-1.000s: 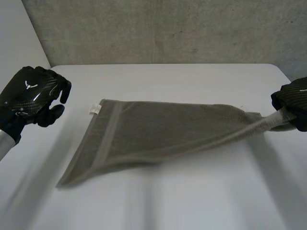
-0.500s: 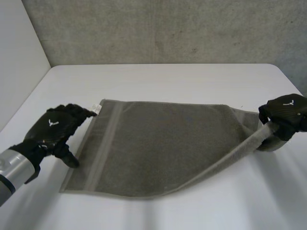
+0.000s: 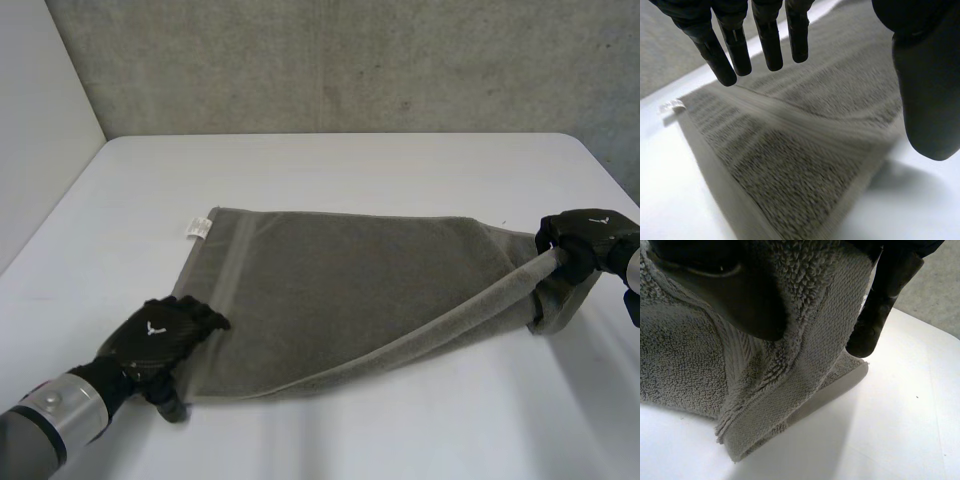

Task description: Fold the towel.

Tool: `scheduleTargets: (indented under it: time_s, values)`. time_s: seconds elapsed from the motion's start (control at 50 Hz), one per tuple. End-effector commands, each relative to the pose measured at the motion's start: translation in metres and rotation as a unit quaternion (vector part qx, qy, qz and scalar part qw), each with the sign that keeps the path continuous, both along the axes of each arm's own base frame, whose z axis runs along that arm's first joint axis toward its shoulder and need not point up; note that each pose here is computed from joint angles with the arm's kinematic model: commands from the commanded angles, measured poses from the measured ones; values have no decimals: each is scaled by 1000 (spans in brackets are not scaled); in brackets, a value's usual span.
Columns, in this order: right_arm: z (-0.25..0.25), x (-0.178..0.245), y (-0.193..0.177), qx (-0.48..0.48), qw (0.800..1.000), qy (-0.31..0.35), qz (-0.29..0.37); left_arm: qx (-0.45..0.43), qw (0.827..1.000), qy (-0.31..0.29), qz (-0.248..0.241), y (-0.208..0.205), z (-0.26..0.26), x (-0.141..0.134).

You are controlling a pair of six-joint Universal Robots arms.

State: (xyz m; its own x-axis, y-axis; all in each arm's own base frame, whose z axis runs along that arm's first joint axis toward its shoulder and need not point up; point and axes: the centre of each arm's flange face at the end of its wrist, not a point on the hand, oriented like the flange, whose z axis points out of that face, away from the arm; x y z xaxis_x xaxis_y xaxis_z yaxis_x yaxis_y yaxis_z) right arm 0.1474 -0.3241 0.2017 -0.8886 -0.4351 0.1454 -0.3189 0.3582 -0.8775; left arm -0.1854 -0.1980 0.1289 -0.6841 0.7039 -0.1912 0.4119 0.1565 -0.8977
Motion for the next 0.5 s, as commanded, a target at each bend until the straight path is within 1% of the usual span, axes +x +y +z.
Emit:
scheduleTargets:
  time_s: [0.02,0.16,0.22,0.36,0.5]
  values:
    - [-6,-3,-5,-5,1000,0,-12,20,999,-14,-20,4,-14,-5]
    - [-17,-8,-11,4,999,13,-40,29,999,-17,-22,0,-20,-7]
    - [-21,-9,-12,10,999,15,-41,28,999,-22,-17,-2,-21,-8]
    - [-24,-9,-11,14,999,16,-40,25,999,-17,-25,-3,-19,-13]
    - [-24,-8,-10,15,999,18,-37,27,999,1,-18,-9,-15,-16]
